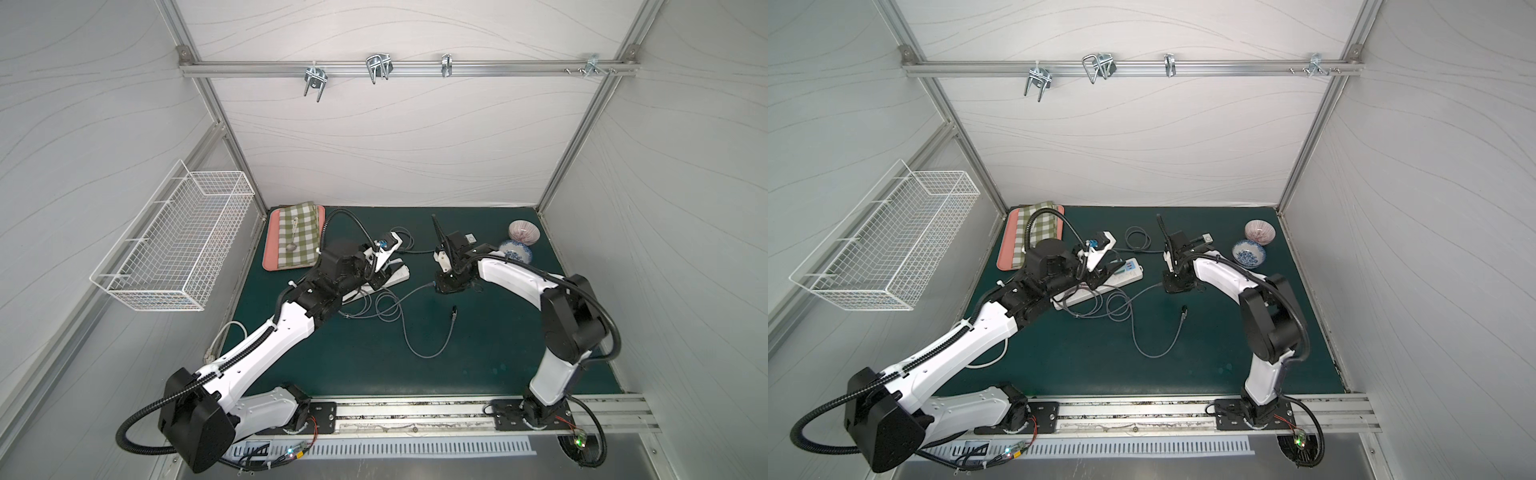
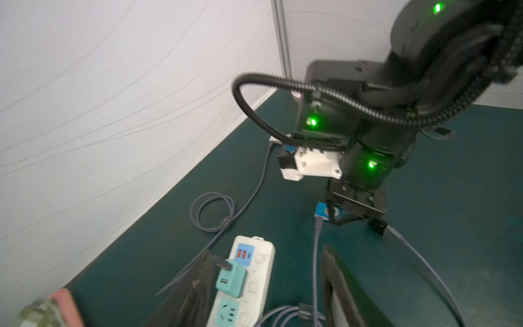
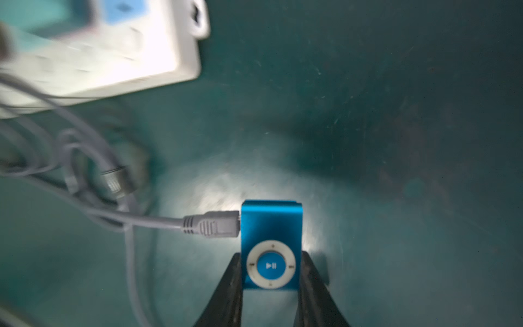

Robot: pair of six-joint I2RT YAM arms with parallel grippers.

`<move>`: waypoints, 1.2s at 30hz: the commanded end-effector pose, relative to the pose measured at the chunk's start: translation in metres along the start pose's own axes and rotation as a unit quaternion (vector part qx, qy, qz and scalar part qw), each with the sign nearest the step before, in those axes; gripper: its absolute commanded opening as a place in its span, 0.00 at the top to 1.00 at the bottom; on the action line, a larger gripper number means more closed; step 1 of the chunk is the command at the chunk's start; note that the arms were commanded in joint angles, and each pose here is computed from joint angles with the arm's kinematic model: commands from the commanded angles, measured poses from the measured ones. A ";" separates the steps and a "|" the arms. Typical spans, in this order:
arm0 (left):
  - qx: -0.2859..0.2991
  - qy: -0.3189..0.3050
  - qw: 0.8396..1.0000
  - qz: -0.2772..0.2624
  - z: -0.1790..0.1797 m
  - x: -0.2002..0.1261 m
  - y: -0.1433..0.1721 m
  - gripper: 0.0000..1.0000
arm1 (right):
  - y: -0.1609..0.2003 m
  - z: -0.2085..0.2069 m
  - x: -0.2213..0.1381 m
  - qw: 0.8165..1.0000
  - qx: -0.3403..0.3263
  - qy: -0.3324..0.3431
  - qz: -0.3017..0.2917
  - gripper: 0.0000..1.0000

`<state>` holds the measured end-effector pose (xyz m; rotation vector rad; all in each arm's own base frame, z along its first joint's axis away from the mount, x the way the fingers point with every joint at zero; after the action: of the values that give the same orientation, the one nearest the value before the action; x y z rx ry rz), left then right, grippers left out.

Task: Charge mp3
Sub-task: Place the MP3 player at the center of the board, then reset both arms

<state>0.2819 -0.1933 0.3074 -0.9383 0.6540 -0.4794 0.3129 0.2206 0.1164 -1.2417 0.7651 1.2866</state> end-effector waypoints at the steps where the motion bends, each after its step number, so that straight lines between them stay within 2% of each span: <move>1: -0.016 -0.004 1.000 0.014 0.005 -0.008 0.008 0.41 | 0.000 0.006 0.013 0.998 -0.045 0.036 -0.022 0.84; 4: -0.014 -0.018 0.999 0.031 0.007 -0.013 0.014 0.38 | 0.009 0.011 0.021 0.995 -0.076 0.054 -0.021 0.83; 10: -0.081 -0.029 0.996 0.020 0.019 -0.023 0.022 0.32 | 0.024 0.010 0.044 0.993 -0.081 0.082 0.012 0.76; 13: -0.094 -0.047 0.994 0.019 0.024 -0.030 0.025 0.26 | 0.024 0.011 0.043 0.994 -0.076 0.073 0.006 0.60; 18: -0.144 -0.060 0.987 0.021 0.036 -0.040 0.039 0.24 | 0.018 0.015 0.038 0.993 -0.095 0.075 0.002 0.38; 19: -0.154 -0.069 0.985 0.021 0.039 -0.043 0.043 0.22 | 0.015 0.017 0.032 0.993 -0.097 0.071 -0.009 0.30; 21: -0.172 -0.096 0.980 0.025 0.049 -0.048 0.051 0.10 | 0.007 0.023 0.014 0.992 -0.102 0.056 -0.040 0.02; 22: -0.181 -0.110 0.977 0.031 0.055 -0.051 0.058 0.01 | 0.002 0.029 0.003 0.992 -0.107 0.042 -0.057 0.01; 24: -0.208 -0.144 0.966 0.045 0.067 -0.058 0.072 0.01 | -0.009 0.035 -0.022 0.988 -0.120 0.020 -0.093 0.01; 27: -0.269 -0.214 0.937 0.064 0.089 -0.070 0.103 0.01 | -0.028 0.023 -0.057 0.982 -0.112 0.032 -0.150 0.01; 30: -0.334 -0.316 0.883 0.096 0.109 -0.087 0.143 0.01 | -0.046 -0.024 -0.086 0.971 -0.038 0.060 -0.230 0.01; 31: -0.350 -0.340 0.867 0.105 0.113 -0.093 0.157 0.01 | -0.048 -0.049 -0.095 0.961 0.009 0.073 -0.268 0.01; 33: -0.370 -0.367 0.847 0.109 0.115 -0.102 0.176 0.01 | -0.042 -0.090 -0.103 0.936 0.071 0.080 -0.334 0.01; 35: -0.347 -0.398 0.840 0.121 0.115 -0.107 0.187 0.01 | -0.032 -0.127 -0.109 0.913 0.105 0.101 -0.382 0.01; 36: -0.339 -0.422 0.830 0.133 0.114 -0.110 0.198 0.01 | -0.027 -0.145 -0.109 0.904 0.117 0.124 -0.393 0.01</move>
<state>0.2980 0.0267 0.2112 -1.5454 0.2962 0.4398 0.3451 0.0849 0.2007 -1.3403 0.4962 0.5396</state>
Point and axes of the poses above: each gripper's point midway between its finger pads, its own x axis out along the fingers, its own z axis along the line the jaws close on, y = z × x, the point moved 6 cm from there along -x, back along the fingers, and after that the axes turned 11 degrees about x, right-handed, at the moved point
